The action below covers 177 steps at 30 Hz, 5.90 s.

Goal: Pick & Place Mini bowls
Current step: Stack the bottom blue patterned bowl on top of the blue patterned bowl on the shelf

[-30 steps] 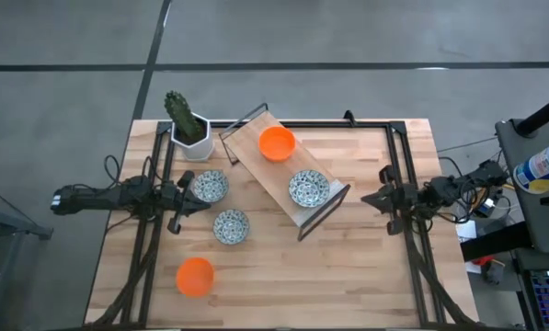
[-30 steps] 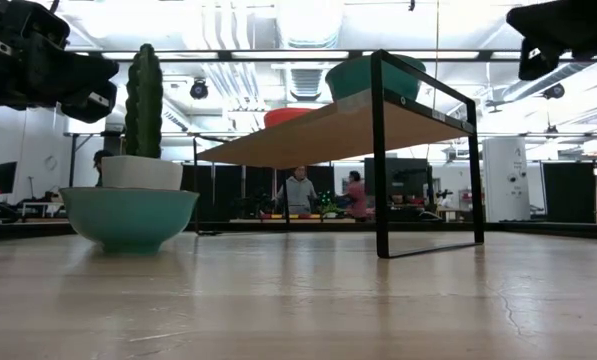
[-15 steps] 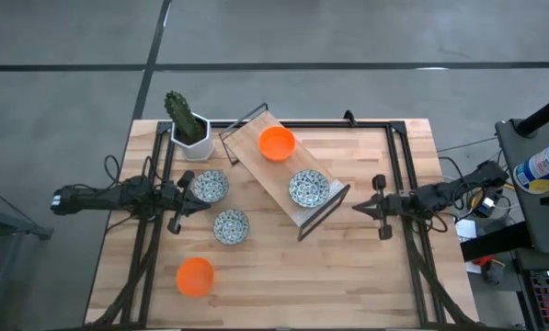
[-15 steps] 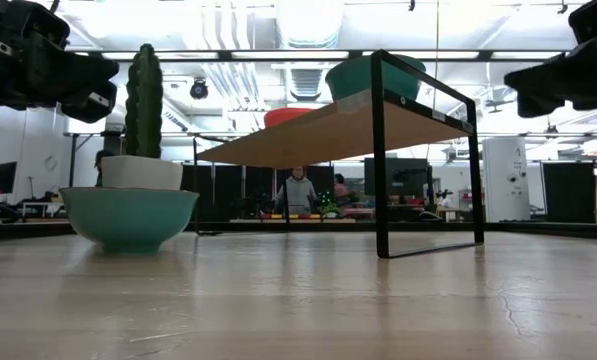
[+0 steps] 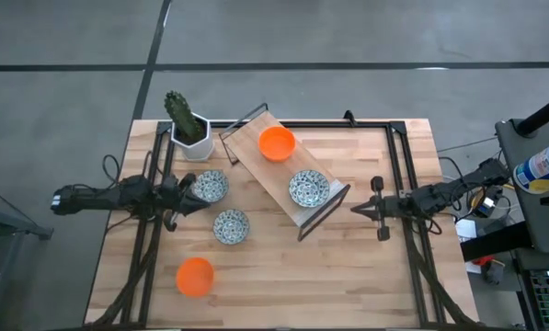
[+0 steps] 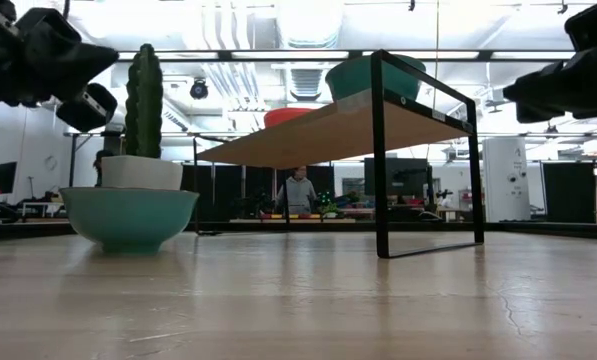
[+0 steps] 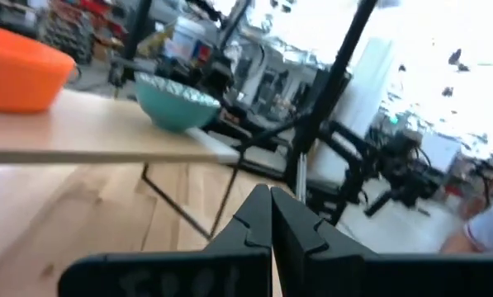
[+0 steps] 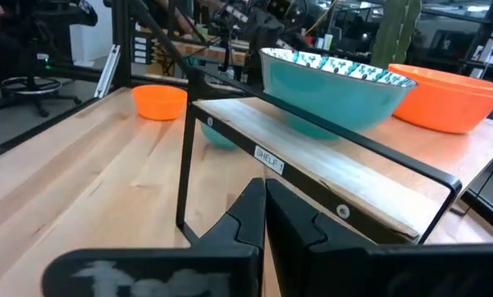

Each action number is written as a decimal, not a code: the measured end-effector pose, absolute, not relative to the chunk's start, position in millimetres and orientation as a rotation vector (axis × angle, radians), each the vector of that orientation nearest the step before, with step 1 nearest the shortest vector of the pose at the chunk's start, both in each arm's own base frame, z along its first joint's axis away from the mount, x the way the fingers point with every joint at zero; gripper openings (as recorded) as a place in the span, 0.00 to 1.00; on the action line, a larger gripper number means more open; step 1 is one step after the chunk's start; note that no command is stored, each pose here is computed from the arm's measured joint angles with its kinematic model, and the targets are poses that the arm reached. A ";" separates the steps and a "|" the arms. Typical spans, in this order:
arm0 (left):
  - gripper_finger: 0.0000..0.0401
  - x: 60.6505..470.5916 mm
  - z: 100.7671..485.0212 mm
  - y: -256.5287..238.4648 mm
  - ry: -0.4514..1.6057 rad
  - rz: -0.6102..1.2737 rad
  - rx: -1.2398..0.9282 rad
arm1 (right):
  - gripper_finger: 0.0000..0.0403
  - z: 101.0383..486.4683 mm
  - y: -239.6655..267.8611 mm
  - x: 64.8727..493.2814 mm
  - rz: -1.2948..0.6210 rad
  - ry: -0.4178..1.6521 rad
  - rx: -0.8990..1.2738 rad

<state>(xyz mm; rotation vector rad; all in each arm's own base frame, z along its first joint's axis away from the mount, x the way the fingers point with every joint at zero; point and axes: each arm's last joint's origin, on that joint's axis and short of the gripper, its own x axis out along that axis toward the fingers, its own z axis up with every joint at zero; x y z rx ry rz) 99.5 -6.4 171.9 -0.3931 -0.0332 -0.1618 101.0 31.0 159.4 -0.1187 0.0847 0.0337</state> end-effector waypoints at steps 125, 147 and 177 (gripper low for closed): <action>0.01 294.2 386.6 -94.3 0.922 -0.023 0.369 | 0.02 159.4 31.1 101.2 0.034 0.087 -0.117; 0.02 396.1 384.3 -53.1 0.921 -0.152 0.751 | 0.02 159.4 31.1 101.2 0.034 0.087 -0.122; 0.03 419.8 362.2 -33.5 0.963 -0.185 0.669 | 0.02 159.4 31.1 101.2 0.034 0.087 -0.117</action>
